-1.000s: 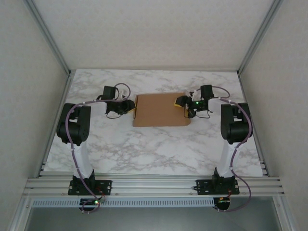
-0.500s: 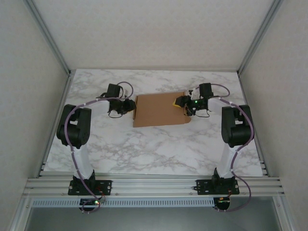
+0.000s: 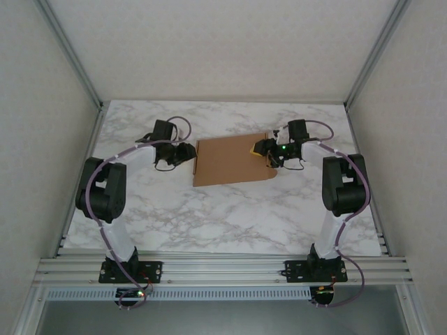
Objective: Fold the paper box
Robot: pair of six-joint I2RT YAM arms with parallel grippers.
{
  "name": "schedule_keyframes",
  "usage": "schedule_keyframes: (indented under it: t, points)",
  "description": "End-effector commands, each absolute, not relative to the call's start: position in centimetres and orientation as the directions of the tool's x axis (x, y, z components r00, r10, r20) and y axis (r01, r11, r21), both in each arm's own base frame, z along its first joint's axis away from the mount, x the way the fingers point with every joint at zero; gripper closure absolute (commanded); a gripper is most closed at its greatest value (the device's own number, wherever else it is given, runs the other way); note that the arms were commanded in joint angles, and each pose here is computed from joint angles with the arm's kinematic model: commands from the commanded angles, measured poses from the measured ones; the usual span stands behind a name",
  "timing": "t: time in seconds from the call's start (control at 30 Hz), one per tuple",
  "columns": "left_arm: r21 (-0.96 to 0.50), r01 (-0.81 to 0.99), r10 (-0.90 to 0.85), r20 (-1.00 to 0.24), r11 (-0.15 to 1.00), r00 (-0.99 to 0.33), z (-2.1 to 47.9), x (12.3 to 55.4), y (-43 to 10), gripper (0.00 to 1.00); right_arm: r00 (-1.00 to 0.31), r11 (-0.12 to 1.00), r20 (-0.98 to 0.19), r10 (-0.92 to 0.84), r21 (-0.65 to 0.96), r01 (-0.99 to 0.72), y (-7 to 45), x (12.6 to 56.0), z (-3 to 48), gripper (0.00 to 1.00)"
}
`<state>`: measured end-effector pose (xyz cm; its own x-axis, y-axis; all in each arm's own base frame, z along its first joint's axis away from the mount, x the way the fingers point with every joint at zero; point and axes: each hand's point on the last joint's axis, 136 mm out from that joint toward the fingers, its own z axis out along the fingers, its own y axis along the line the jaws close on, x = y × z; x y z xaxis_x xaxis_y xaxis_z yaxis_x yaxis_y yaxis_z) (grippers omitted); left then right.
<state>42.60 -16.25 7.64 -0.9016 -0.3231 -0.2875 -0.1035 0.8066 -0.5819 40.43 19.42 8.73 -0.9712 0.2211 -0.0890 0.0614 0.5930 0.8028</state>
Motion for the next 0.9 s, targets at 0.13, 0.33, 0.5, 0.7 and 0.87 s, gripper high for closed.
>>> schedule_keyframes:
  t: [0.13,0.33,0.5,0.7,0.87]
  points:
    - [-0.637,-0.095,-0.337,-0.270,0.765,-0.902,8.3,42.5,-17.2,0.56,-0.963,0.693,-0.089,0.255,0.711,0.118,17.5,39.9,6.8,0.58]
    - [-0.690,-0.097,-0.337,-0.222,0.717,-0.915,6.2,43.3,-18.5,0.56,-0.965,0.684,-0.082,0.247,0.721,0.114,17.8,39.8,7.1,0.59]
    - [-0.739,-0.075,-0.325,-0.201,0.669,-0.924,6.3,43.0,-20.1,0.66,-0.967,0.683,-0.068,0.247,0.720,0.124,18.0,39.8,6.8,0.64]
    - [-0.773,-0.054,-0.315,-0.193,0.633,-0.929,6.8,42.3,-21.3,0.73,-0.970,0.681,-0.063,0.234,0.723,0.117,18.7,39.8,6.7,0.71]
    - [-0.786,-0.059,-0.320,-0.180,0.615,-0.930,6.3,41.9,-21.5,0.78,-0.971,0.687,-0.056,0.230,0.716,0.122,19.1,39.7,6.3,0.72]
